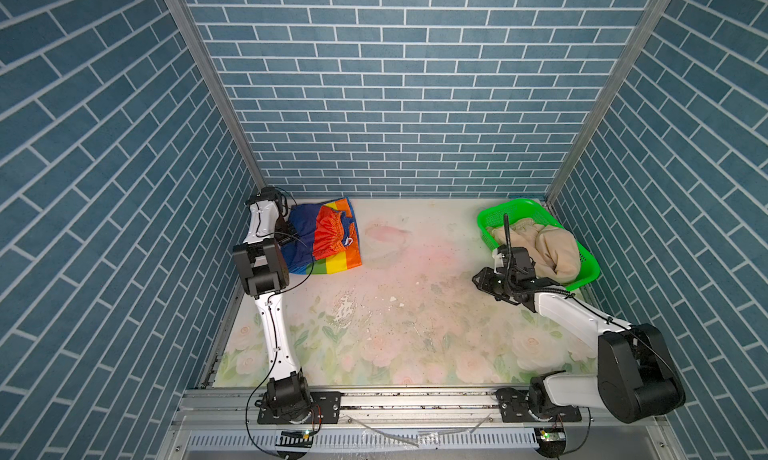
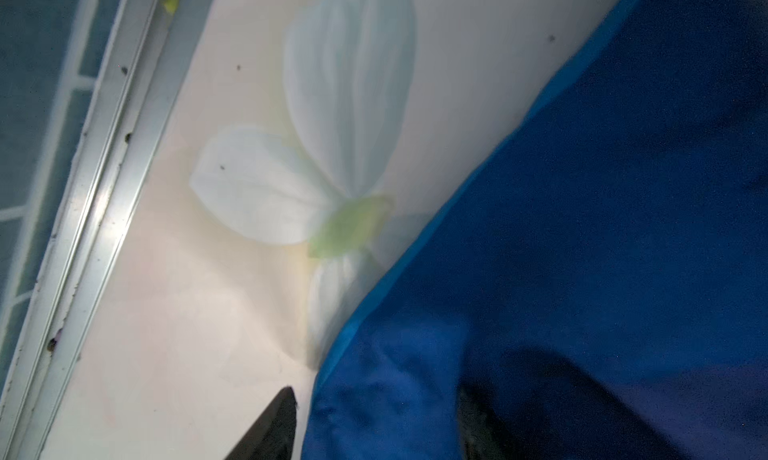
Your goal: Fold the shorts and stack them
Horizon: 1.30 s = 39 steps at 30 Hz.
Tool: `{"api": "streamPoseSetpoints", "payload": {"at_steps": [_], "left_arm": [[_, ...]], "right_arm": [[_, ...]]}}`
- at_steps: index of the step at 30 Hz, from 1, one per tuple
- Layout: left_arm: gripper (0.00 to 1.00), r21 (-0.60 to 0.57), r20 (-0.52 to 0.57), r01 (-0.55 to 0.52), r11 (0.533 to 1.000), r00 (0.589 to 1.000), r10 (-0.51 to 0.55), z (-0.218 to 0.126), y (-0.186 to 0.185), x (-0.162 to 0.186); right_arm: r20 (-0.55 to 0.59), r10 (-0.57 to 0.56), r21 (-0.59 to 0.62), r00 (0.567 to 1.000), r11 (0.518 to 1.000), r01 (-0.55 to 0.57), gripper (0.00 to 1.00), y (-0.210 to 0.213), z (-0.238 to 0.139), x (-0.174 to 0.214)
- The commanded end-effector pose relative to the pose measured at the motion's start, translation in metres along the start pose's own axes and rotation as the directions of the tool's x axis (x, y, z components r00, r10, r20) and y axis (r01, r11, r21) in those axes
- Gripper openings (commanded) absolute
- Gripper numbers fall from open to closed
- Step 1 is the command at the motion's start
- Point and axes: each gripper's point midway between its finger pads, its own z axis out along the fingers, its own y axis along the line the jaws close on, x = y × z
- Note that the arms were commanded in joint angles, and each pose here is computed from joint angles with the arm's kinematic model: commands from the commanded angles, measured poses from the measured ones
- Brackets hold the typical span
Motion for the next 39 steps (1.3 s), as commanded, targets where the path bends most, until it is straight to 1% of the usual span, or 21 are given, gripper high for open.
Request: {"api": "streamPoseSetpoints", "payload": {"at_steps": [1,4,5,6,8,10,13,14,18,21,23,26,28,30,34,36,38,39], "left_arm": [[0.64,0.023,0.014,0.007,1.000,1.000,-0.007,-0.004,0.000,0.002],[0.63,0.047,0.004,0.016,0.999,1.000,-0.017,0.005,-0.008,0.007],[0.59,0.059,0.009,0.018,0.998,1.000,-0.019,0.006,-0.011,0.007],[0.53,0.066,0.015,0.020,0.998,1.000,-0.021,0.007,-0.013,0.007],[0.32,0.076,0.024,0.038,0.996,0.999,-0.040,0.008,-0.013,0.005],[0.16,0.078,0.031,0.051,0.996,0.998,-0.053,0.009,-0.014,0.004],[0.01,0.087,0.035,0.067,0.994,0.997,-0.070,0.009,-0.015,0.001],[0.00,0.090,0.038,0.074,0.993,0.996,-0.077,0.009,-0.016,-0.001],[0.00,0.088,0.052,0.109,0.990,0.992,-0.114,0.004,-0.013,-0.007],[0.00,0.078,0.075,0.154,0.985,0.984,-0.160,-0.004,-0.002,-0.014],[0.00,0.091,0.099,0.191,0.977,0.975,-0.200,-0.014,0.006,-0.021],[0.00,0.155,0.085,0.244,0.957,0.962,-0.259,-0.015,0.005,-0.024],[0.00,0.150,0.089,0.270,0.951,0.955,-0.285,-0.016,0.008,-0.023],[0.00,0.159,0.108,0.306,0.939,0.940,-0.325,-0.016,0.011,-0.021],[0.00,0.211,0.130,0.399,0.892,0.893,-0.430,-0.014,0.020,-0.017],[0.00,0.214,0.135,0.417,0.884,0.883,-0.449,-0.014,0.022,-0.017],[0.12,0.215,0.123,0.421,0.881,0.884,-0.452,-0.012,0.021,-0.016],[0.20,0.211,0.117,0.418,0.884,0.887,-0.447,-0.013,0.021,-0.016]], "right_arm": [[0.010,0.024,0.002,1.000,1.000,-0.024,0.36,-0.004,0.002,0.001],[0.009,0.023,-0.001,1.000,1.000,-0.023,0.36,-0.004,0.003,0.001],[0.008,0.023,-0.001,1.000,1.000,-0.023,0.36,-0.004,0.003,0.001],[0.009,0.024,-0.001,1.000,1.000,-0.024,0.36,-0.004,0.003,0.001],[0.009,0.025,0.003,1.000,1.000,-0.025,0.36,-0.006,0.002,0.003],[0.013,0.025,0.009,1.000,1.000,-0.025,0.36,-0.008,0.001,0.004],[0.011,0.025,0.014,1.000,1.000,-0.025,0.36,-0.009,0.000,0.005],[0.011,0.024,0.016,1.000,1.000,-0.024,0.36,-0.009,0.000,0.004],[0.010,0.025,0.016,1.000,1.000,-0.025,0.36,-0.009,0.000,0.004],[0.011,0.025,0.018,1.000,1.000,-0.026,0.36,-0.010,0.000,0.003],[0.010,0.027,0.021,1.000,0.999,-0.027,0.36,-0.011,0.000,0.004],[0.004,0.029,0.022,1.000,0.999,-0.029,0.36,-0.012,0.001,0.005],[0.005,0.030,0.022,1.000,0.999,-0.030,0.36,-0.012,0.001,0.004],[0.005,0.030,0.021,1.000,0.999,-0.030,0.36,-0.012,0.001,0.004],[0.008,0.031,0.027,0.999,0.999,-0.032,0.36,-0.013,-0.001,0.005],[0.007,0.033,0.028,0.999,0.999,-0.033,0.36,-0.014,-0.001,0.005],[0.005,0.031,0.025,0.999,0.999,-0.031,0.36,-0.014,-0.001,0.005],[0.007,0.032,0.026,0.999,0.999,-0.032,0.36,-0.014,-0.001,0.005]]}}
